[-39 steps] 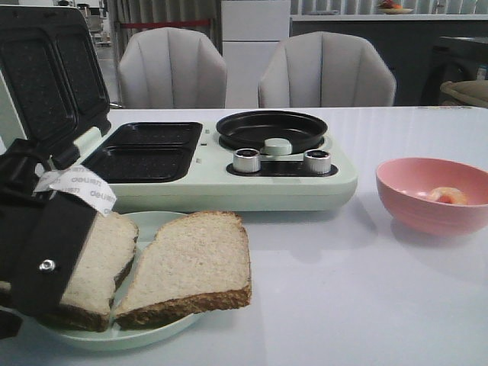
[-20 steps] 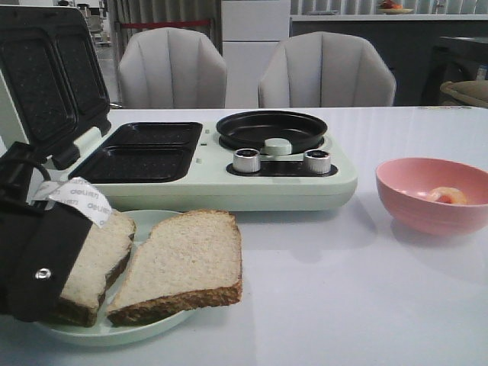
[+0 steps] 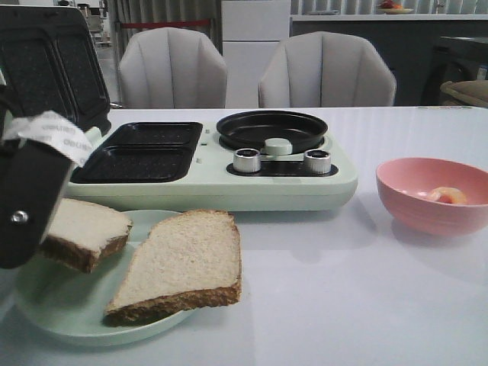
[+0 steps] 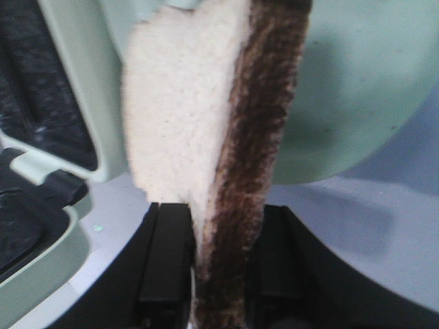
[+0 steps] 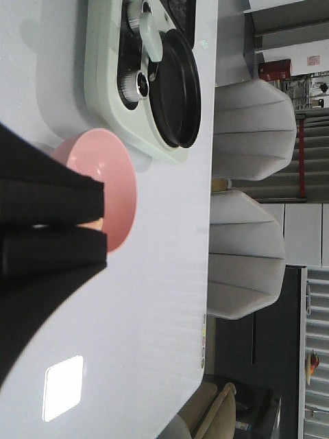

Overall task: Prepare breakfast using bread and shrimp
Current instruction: 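Lift the bread slice with the left gripper over the sandwich maker plate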

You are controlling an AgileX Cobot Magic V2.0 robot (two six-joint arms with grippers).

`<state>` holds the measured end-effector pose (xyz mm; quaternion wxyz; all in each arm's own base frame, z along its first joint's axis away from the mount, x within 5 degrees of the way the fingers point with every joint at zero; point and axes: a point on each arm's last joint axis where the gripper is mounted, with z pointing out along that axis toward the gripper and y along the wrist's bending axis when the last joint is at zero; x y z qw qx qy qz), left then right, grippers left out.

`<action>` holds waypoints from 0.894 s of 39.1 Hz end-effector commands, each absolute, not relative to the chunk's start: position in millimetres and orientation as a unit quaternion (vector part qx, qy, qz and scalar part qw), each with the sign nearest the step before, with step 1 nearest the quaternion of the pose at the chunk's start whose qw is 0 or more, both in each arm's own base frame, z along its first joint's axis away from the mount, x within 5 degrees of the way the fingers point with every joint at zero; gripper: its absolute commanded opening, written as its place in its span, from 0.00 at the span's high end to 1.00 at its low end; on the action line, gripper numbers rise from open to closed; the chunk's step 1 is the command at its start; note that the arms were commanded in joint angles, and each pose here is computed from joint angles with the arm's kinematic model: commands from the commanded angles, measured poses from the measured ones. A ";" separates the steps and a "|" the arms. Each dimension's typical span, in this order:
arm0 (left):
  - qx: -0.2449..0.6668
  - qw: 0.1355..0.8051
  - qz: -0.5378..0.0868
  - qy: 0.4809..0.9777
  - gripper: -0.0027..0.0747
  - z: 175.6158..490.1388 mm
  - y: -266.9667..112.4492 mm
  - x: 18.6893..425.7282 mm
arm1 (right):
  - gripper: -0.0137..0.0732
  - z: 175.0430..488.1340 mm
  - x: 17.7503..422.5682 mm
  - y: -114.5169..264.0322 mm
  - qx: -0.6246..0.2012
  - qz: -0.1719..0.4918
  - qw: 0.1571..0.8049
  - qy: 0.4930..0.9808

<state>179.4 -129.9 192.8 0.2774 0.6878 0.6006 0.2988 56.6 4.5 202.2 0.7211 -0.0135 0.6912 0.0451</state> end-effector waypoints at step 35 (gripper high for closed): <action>0.568 0.505 0.301 0.576 0.70 328.3 -148.7 316.8 | 0.66 216.3 53.0 5.2 -0.021 0.045 0.761 0.647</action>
